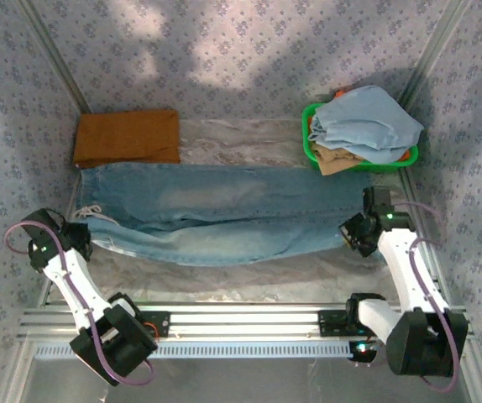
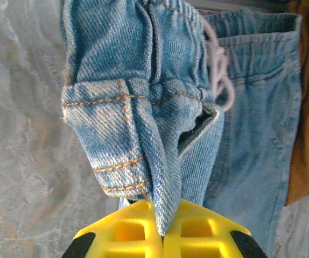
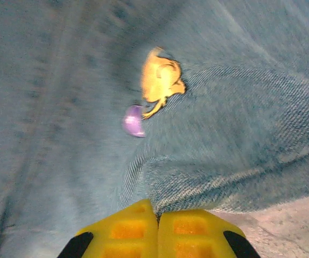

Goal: Fold and stack the trousers

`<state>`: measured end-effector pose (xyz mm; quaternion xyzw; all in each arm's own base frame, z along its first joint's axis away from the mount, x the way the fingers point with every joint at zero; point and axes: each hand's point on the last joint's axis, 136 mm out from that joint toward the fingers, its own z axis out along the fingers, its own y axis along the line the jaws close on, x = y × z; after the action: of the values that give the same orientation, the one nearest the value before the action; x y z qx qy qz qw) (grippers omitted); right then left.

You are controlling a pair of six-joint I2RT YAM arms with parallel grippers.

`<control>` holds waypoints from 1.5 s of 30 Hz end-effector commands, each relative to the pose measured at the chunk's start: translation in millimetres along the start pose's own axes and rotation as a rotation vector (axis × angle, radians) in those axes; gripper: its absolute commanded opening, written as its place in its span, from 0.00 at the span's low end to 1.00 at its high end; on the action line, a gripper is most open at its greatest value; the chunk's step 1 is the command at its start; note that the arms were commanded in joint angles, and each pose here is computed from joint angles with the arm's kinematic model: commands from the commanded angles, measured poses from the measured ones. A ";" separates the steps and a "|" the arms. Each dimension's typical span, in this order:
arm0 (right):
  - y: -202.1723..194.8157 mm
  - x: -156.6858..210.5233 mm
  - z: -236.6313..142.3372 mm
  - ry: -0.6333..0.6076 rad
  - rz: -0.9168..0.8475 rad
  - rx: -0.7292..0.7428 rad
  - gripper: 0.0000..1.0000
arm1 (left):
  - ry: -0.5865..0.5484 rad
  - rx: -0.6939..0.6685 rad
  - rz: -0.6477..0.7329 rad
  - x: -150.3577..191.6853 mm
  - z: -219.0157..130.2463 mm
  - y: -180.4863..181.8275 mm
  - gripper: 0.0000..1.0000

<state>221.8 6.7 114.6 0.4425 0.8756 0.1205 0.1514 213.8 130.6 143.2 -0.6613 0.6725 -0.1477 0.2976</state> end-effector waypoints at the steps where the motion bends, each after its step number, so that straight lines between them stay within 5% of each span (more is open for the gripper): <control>1: 6.1 -19.2 -35.5 -0.112 -0.095 -0.003 0.00 | -0.054 0.143 0.016 -15.7 -30.3 -48.3 0.00; 15: -11.8 -17.4 -110.4 -0.279 -0.127 -0.083 0.00 | -0.162 0.233 0.060 -31.2 -98.3 -81.7 0.00; 27: -25.4 -4.3 -131.6 -0.324 -0.173 -0.112 0.00 | -0.346 0.183 0.232 -53.2 -166.0 -110.2 0.00; 33: 10.1 -33.4 -113.9 -0.332 -0.203 -0.141 0.00 | -0.275 0.228 0.270 -63.5 -133.0 -146.5 0.00; 45: 88.5 -97.8 -45.0 -0.261 -0.335 -0.040 0.00 | -0.306 0.197 0.233 -108.4 -68.2 -178.2 0.00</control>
<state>298.5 2.3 189.8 0.3026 0.9156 0.1158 0.2380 290.2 163.9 276.7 -0.5722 0.7240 -0.1198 0.3662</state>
